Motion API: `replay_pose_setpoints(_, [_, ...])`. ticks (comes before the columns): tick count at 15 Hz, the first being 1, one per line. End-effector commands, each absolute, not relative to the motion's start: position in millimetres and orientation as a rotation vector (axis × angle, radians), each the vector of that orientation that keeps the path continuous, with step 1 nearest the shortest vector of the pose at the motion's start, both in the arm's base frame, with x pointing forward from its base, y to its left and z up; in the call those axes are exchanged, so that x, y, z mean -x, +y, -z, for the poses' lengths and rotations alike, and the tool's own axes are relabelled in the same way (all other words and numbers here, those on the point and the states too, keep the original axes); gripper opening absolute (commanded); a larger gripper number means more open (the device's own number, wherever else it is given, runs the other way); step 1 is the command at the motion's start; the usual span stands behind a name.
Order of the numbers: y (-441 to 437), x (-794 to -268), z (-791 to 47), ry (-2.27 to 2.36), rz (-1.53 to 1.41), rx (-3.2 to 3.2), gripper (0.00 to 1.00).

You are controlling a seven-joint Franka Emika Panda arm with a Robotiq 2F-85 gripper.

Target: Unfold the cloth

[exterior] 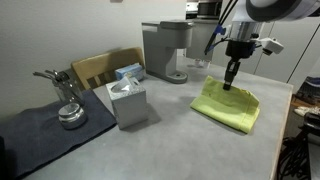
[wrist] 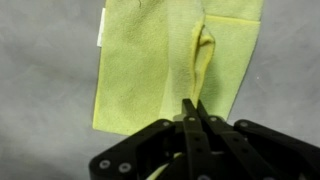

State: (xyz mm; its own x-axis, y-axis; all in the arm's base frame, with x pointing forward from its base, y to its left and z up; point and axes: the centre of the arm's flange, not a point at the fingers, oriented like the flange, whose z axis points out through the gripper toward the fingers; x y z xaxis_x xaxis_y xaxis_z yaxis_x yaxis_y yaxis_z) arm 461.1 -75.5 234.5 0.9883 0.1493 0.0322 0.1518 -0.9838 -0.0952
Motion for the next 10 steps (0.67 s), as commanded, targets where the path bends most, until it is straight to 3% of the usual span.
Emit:
replay_pose_setpoints(1, [-65, -453, -240, -0.247, 0.029, 3.035, 0.0])
replay_pose_setpoints(10, [-37, -463, -233, -0.22, 0.015, 3.024, 0.0])
